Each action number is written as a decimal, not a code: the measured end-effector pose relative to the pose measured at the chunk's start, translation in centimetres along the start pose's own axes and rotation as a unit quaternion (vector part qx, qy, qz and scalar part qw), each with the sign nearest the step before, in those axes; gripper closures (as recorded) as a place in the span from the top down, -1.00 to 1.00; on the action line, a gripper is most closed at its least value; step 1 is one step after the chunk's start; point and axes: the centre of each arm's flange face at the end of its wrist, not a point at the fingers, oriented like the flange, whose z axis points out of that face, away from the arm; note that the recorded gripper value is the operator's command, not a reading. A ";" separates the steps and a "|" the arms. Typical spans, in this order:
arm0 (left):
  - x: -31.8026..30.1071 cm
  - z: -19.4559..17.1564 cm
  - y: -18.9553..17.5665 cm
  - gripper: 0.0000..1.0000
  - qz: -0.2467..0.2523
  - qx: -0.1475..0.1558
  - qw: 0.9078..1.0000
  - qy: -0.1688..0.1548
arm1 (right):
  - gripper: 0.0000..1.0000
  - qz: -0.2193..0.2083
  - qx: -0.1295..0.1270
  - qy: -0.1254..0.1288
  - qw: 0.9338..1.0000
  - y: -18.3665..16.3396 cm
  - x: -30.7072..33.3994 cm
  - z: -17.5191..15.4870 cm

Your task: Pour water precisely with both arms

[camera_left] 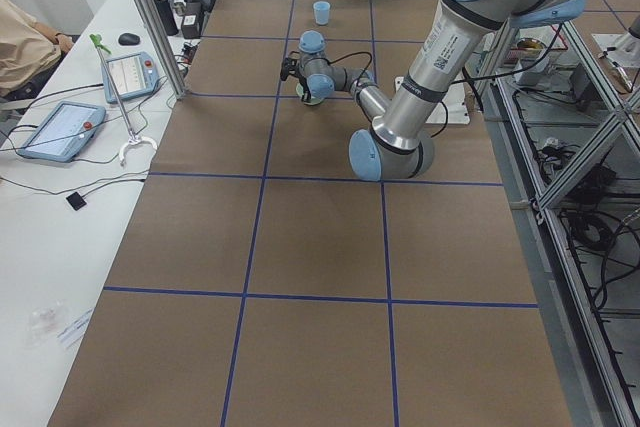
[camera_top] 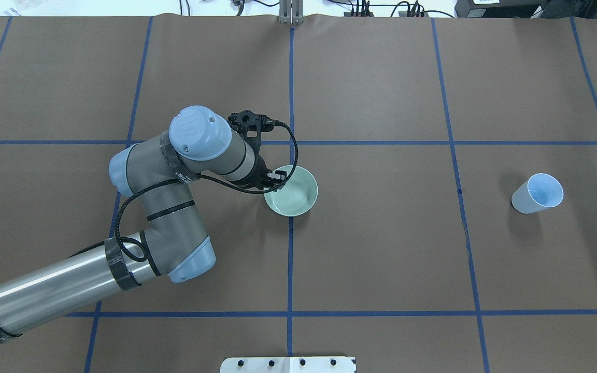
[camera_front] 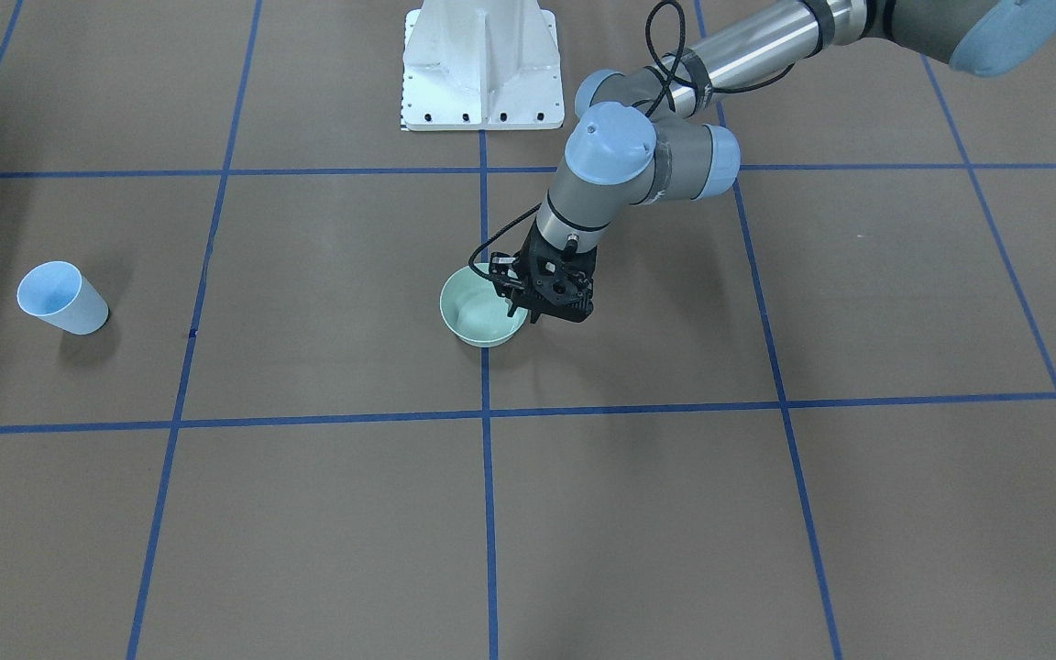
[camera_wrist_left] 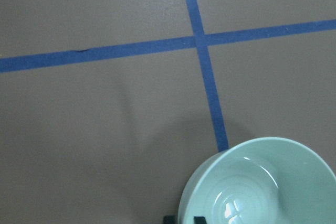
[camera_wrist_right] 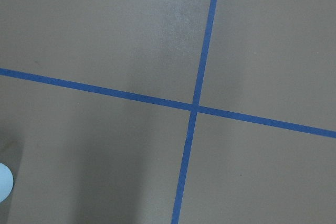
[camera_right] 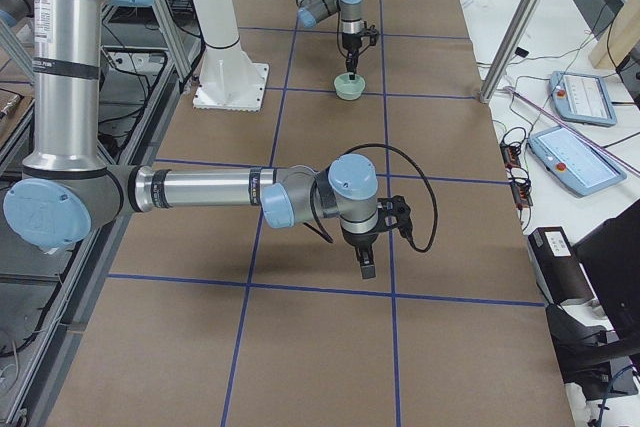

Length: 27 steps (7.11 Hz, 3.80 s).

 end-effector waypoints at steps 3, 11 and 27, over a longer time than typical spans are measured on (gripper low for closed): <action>-1.5 -3.8 -2.2 1.00 -0.004 0.010 1.000 -0.002 | 1.00 -0.006 0.009 -0.002 1.000 -0.3 -0.8 -0.8; -50.8 -34.9 -4.8 1.00 0.208 -0.037 0.958 -0.192 | 1.00 0.146 0.028 -0.043 0.988 -0.1 -18.0 -4.9; -68.5 -39.9 5.7 1.00 0.124 -0.049 0.979 -0.155 | 1.00 0.279 0.377 0.179 0.865 12.3 -36.7 19.4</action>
